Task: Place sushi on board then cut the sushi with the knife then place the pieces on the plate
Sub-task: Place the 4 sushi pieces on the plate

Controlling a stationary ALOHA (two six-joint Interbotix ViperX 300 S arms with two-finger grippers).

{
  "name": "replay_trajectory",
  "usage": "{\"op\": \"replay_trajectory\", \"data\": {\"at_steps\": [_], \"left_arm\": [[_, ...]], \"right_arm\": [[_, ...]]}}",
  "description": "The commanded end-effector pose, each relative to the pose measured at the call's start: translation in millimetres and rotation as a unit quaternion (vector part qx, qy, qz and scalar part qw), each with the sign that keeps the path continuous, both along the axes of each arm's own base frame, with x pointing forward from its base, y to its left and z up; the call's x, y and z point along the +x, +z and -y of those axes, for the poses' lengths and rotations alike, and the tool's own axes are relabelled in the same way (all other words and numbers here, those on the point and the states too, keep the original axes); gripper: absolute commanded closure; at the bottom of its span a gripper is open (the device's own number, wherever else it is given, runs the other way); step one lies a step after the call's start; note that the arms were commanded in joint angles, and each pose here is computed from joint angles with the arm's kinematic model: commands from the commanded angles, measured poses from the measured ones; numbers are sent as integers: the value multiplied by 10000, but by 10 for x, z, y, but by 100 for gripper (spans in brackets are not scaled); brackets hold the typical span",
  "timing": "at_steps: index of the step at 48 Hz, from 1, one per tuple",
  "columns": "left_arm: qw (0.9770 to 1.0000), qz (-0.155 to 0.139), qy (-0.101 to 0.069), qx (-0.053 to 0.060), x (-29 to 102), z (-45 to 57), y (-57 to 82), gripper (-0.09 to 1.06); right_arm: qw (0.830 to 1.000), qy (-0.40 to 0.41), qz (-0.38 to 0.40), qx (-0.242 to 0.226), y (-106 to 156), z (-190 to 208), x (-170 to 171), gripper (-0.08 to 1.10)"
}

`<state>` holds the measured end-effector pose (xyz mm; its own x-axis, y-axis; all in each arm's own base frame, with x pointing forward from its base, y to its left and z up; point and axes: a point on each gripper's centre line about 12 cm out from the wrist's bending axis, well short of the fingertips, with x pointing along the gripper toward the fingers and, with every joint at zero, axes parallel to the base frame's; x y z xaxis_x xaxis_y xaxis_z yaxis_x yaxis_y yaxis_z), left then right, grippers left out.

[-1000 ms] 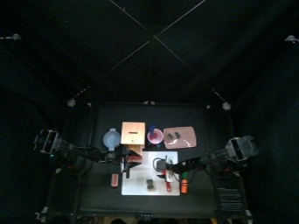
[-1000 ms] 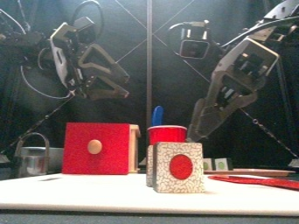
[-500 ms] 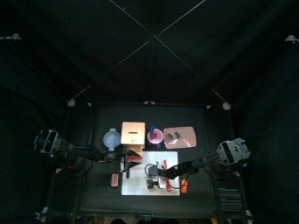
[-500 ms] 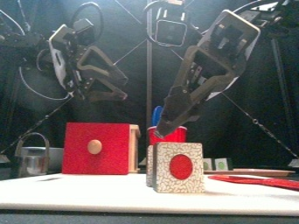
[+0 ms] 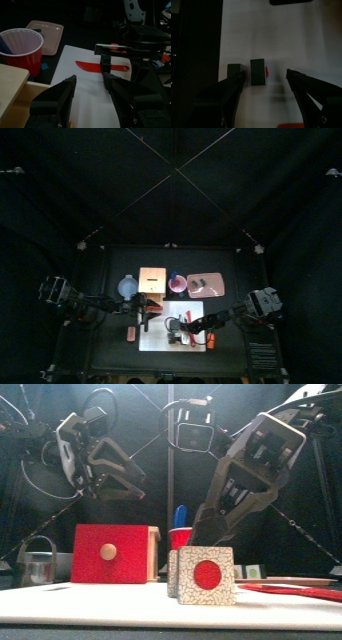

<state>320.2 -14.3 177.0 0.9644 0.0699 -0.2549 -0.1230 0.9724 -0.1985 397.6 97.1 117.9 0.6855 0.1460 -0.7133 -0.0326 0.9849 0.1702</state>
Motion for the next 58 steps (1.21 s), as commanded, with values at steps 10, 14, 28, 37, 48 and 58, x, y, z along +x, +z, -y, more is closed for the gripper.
{"op": "replay_trajectory", "data": {"at_steps": [10, 14, 28, 37, 48, 58], "left_arm": [[9998, 33, 154, -98, -36, -46, 16, 12], [9998, 16, 172, -111, -44, -50, 6, 12], [9996, -27, 230, -156, -66, -62, -20, 12], [9995, -44, 254, -174, -74, -67, -31, 12], [9995, -53, 260, -178, -78, -68, -36, 12], [9995, -75, 254, -170, -90, -68, -50, 12]], "right_arm": [[9999, -29, 115, 63, 81, 12, 34, 17], [9999, -42, 114, 68, 81, 18, 36, 25], [9999, -140, 67, -14, 97, 65, 0, 38], [9964, -679, -150, -477, 236, 311, -223, 38], [9727, -2061, -818, -680, 370, 773, -762, 39], [9523, -2915, -881, -217, 509, 1079, -1171, 39]]}}
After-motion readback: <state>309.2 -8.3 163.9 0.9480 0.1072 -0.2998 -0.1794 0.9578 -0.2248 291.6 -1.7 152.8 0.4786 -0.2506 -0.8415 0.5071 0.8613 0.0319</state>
